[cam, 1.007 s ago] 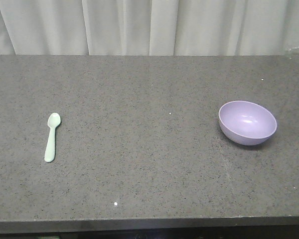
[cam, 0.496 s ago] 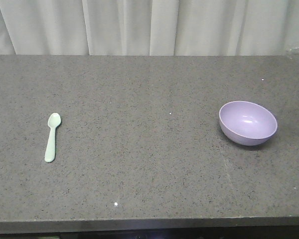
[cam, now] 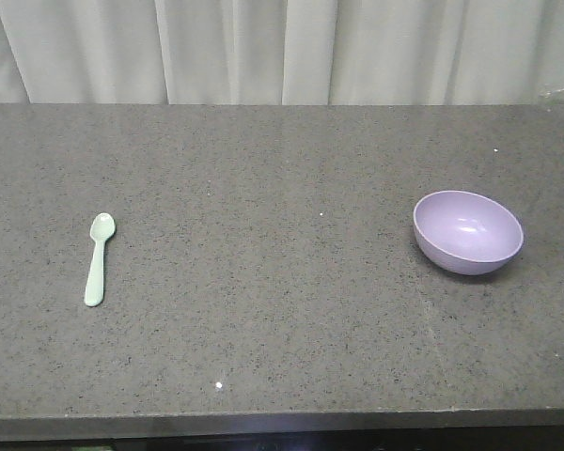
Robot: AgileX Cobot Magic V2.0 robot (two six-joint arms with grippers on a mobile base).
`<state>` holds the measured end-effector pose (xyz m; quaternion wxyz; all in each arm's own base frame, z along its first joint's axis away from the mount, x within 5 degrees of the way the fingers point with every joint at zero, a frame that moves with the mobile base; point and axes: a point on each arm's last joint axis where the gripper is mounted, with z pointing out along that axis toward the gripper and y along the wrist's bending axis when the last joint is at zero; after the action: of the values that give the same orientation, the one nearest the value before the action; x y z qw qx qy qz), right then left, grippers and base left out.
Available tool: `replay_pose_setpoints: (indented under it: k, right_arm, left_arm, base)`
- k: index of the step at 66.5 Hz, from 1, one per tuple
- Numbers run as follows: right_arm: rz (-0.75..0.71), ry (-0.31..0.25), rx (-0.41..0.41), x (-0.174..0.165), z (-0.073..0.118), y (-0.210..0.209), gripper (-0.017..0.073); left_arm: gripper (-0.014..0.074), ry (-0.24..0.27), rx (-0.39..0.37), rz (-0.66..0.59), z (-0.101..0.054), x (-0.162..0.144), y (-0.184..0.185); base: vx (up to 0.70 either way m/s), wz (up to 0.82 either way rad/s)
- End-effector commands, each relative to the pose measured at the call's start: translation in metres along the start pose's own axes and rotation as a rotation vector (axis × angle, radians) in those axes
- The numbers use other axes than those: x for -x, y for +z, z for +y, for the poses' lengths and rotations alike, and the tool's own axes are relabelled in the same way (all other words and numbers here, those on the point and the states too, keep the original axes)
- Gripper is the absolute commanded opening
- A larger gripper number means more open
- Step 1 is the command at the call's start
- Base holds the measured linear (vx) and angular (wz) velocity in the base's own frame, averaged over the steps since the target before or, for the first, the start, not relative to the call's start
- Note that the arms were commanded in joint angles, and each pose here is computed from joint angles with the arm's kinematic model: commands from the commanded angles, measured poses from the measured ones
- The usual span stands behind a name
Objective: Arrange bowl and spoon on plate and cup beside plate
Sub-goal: 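Lower the open left gripper over the pale green spoon handle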
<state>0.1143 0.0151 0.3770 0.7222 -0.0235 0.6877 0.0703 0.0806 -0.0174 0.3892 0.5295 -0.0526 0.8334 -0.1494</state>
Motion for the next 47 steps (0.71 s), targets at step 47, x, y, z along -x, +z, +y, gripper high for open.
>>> replay_pose_setpoints:
  k: [47]
  right_arm:
    - [0.055,-0.027,-0.006,0.003,0.000,0.000,0.0594]
  left_arm:
    - [0.0575,0.210,0.241,0.739,-0.007,0.075,0.278]
  base:
    - [0.00,0.00]
